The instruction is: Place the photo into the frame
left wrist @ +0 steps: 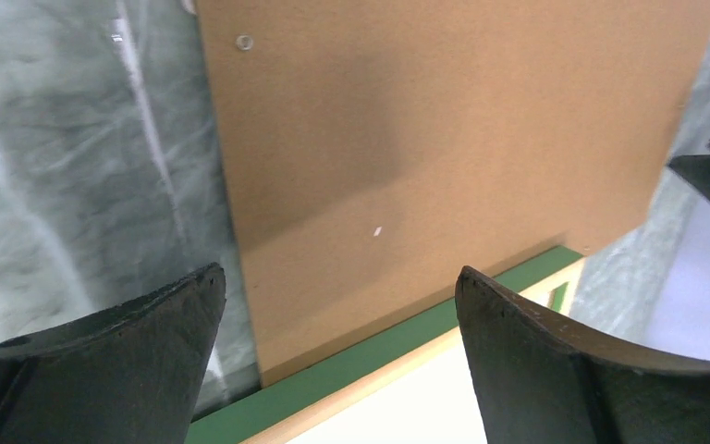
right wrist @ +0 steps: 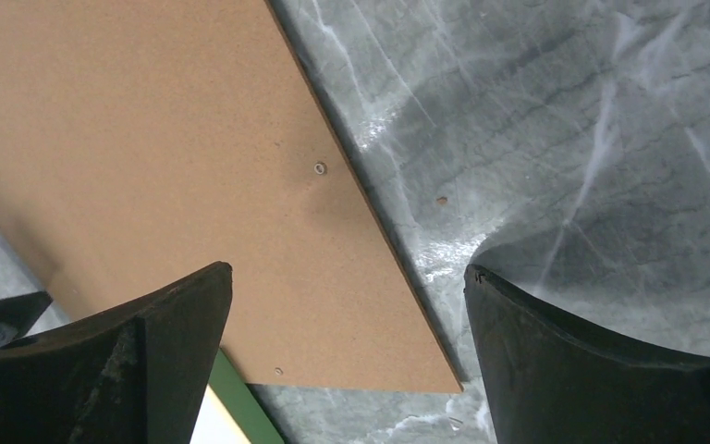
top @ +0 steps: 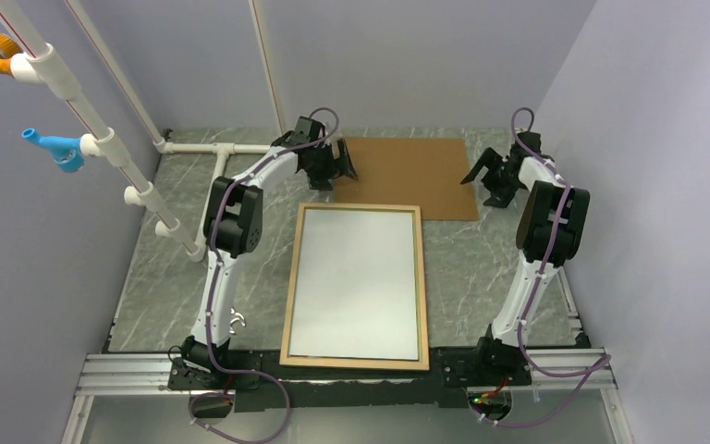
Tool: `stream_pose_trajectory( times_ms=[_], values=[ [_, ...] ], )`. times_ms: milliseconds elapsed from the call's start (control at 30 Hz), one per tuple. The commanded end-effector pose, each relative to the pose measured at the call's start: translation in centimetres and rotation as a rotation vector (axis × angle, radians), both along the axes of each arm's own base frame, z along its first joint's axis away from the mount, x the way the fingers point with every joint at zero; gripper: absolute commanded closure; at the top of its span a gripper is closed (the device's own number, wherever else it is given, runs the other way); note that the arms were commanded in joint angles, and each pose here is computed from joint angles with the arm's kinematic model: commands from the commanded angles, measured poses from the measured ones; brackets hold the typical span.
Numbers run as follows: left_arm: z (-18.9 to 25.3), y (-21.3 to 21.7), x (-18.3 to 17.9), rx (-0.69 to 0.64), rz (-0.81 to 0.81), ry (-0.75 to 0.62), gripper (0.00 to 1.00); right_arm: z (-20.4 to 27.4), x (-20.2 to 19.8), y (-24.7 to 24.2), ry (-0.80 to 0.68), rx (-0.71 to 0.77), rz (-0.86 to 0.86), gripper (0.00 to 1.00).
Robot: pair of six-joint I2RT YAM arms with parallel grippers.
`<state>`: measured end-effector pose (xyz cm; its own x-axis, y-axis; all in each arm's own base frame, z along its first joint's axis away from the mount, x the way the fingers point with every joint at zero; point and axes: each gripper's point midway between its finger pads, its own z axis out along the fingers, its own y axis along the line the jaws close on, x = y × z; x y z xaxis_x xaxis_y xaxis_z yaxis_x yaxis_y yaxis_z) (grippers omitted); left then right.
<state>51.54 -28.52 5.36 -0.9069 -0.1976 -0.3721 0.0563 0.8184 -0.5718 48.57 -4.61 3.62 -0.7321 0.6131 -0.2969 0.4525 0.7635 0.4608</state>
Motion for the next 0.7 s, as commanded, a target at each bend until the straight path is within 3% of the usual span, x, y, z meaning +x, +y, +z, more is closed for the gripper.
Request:
stream_pose_trajectory(
  times_ms=[0, 133, 367, 667],
  values=[
    [-0.7, -2.6, 0.0, -0.132, -0.025, 0.038, 0.01, -1.2, 0.4, 1.6, 0.003, 0.089, 0.044, 0.02],
    [-0.1, -4.3, 0.2, -0.242, -0.057, 0.038, 0.03, -1.1, 1.0, 3.4, -0.031, 0.155, 0.097, 0.04],
    [4.8, -7.3, 0.6, -0.398, -0.154, -0.082, 0.05, 1.0, 2.0, 6.4, -0.143, 0.227, 0.177, 0.04],
    [10.8, -8.8, 0.2, -0.382, -0.266, -0.295, 0.04, 6.7, 3.0, 7.3, -0.339, 0.235, 0.227, 0.05]
  ],
)
